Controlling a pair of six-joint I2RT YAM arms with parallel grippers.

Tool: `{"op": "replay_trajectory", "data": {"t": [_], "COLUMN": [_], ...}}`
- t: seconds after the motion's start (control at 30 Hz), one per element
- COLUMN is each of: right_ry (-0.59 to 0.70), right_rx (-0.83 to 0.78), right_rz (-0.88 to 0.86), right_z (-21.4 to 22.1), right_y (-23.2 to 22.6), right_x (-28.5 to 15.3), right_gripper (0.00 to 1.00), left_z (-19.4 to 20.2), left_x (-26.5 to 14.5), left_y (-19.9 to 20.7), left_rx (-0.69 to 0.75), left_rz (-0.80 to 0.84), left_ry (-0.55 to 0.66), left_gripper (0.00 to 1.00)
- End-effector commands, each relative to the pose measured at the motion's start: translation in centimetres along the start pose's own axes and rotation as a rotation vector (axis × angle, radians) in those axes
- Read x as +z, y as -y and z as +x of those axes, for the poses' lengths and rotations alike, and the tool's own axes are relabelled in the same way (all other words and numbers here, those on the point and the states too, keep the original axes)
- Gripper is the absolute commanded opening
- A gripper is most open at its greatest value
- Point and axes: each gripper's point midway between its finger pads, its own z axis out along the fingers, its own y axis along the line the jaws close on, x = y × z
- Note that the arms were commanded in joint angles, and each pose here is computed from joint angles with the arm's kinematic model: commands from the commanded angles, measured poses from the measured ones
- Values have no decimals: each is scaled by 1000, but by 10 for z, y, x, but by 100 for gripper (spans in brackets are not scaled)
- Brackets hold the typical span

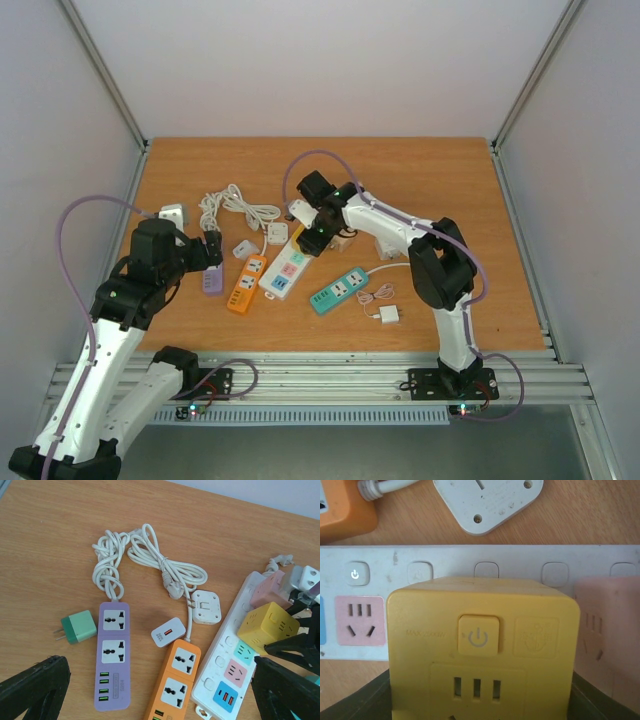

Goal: Insert the plug

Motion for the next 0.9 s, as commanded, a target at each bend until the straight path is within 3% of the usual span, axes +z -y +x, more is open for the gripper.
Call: {"op": "replay_trajectory", "data": {"t": [0.0,0.33,0.53,0.73,0.87], "right_ry": [-226,-319,-235,-23,77], "right_rx": [53,124,157,213,235], "right_rz": [92,171,177,82,34], "right_z": [55,74,51,-1,-19], "right_y": [10,23,24,5,-6], "right_x": [39,57,39,-9,-39], "right_gripper": [52,52,57,79,89], "left_z": [-8,-7,-7,-7,-7], "left_x": [1,2,3,2,2], "left_y": [2,1,0,0,0], "left_rx": [6,6,5,5,5], "left_rz": [8,5,2,2,1], "left_ry": [36,35,33,34,33], "left_gripper": [99,99,99,99,100]}}
